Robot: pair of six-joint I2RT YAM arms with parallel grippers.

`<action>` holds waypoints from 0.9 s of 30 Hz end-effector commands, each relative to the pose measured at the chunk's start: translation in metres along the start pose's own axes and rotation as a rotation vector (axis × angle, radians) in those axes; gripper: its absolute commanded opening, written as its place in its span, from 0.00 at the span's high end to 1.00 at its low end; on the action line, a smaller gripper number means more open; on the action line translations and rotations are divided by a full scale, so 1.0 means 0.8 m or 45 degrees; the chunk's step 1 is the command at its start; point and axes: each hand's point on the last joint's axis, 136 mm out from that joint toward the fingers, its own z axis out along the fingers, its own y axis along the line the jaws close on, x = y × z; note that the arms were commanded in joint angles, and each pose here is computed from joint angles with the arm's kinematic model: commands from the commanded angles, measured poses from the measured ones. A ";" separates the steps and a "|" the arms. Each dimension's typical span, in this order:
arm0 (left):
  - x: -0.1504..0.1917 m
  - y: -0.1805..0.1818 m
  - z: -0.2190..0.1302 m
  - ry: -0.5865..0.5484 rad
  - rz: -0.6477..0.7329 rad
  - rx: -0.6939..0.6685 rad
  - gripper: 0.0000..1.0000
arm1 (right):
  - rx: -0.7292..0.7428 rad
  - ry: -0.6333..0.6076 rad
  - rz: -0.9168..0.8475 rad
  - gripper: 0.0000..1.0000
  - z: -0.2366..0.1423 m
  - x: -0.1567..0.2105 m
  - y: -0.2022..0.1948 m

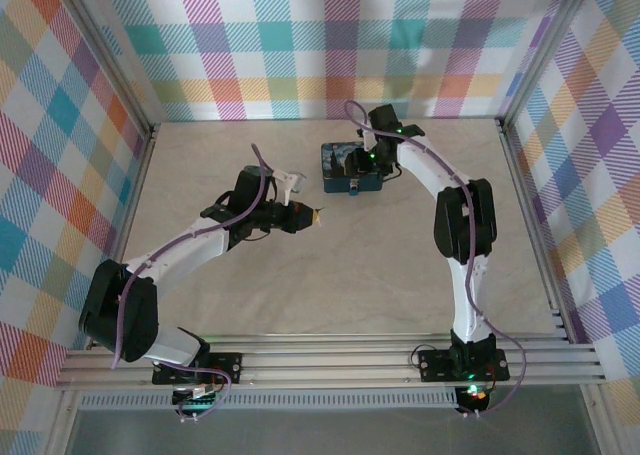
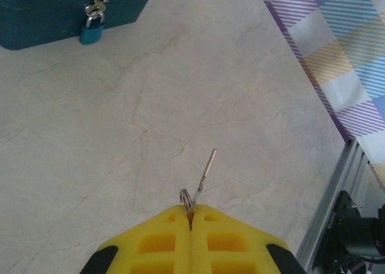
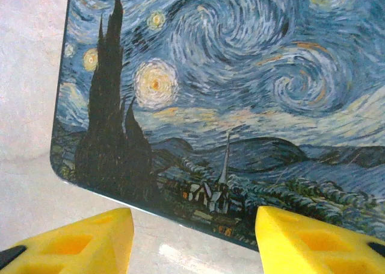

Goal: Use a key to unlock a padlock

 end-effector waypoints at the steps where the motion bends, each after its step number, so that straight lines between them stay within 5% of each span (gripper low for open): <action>1: 0.017 0.015 0.009 0.047 -0.050 -0.053 1.00 | -0.019 0.125 -0.046 0.44 0.013 0.041 0.004; 16: 0.028 0.035 0.033 0.103 -0.200 -0.060 1.00 | -0.060 0.268 -0.095 0.50 0.017 0.134 0.021; 27: 0.029 0.020 0.033 0.180 -0.179 0.004 1.00 | -0.062 0.232 -0.224 0.51 -0.019 0.138 0.038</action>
